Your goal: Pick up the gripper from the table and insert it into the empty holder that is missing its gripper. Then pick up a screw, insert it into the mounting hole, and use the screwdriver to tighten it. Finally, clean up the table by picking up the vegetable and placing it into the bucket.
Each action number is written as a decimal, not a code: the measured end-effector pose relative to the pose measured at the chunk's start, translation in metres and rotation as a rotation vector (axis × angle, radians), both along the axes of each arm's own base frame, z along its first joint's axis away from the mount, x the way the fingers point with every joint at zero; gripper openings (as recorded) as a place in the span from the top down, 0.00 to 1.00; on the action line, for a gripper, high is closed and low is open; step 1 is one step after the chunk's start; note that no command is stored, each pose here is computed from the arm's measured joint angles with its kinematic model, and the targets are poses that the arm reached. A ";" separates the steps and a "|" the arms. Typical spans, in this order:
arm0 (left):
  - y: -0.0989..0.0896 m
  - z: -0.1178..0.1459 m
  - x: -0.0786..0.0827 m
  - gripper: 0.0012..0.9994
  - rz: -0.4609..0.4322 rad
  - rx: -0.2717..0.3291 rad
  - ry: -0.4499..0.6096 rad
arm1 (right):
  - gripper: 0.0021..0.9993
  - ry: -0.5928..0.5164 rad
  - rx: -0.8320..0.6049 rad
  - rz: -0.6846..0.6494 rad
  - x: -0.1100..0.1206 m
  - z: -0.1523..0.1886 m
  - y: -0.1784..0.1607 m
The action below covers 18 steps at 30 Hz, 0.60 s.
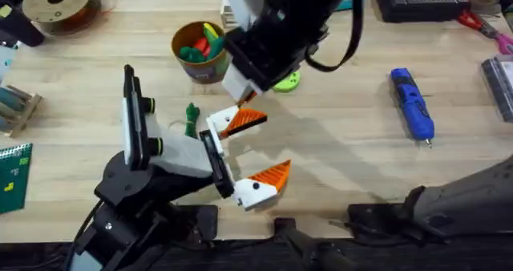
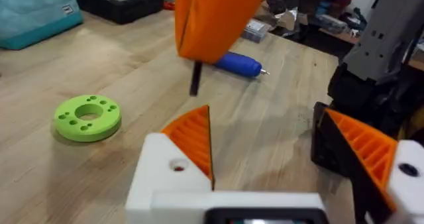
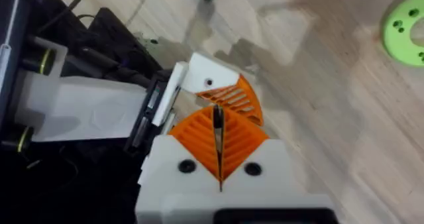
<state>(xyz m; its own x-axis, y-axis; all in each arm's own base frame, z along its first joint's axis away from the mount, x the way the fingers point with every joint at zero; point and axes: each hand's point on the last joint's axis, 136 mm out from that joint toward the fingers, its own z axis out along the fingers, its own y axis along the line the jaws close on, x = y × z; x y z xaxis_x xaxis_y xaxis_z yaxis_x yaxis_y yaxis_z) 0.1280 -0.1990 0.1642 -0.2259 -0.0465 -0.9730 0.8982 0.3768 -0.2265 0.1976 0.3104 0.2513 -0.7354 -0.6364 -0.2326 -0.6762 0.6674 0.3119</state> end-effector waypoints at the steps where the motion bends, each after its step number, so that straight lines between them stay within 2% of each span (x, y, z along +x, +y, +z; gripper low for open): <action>1: 0.000 0.000 0.000 0.01 0.000 0.000 0.000 | 0.99 0.003 -0.003 0.005 -0.001 -0.001 0.002; 8: 0.000 0.000 -0.001 0.01 -0.004 0.000 0.000 | 0.99 0.033 -0.034 0.019 -0.001 -0.017 0.010; 18: -0.001 0.000 -0.002 0.01 -0.011 0.000 0.000 | 0.99 0.025 -0.025 0.031 -0.003 -0.018 0.016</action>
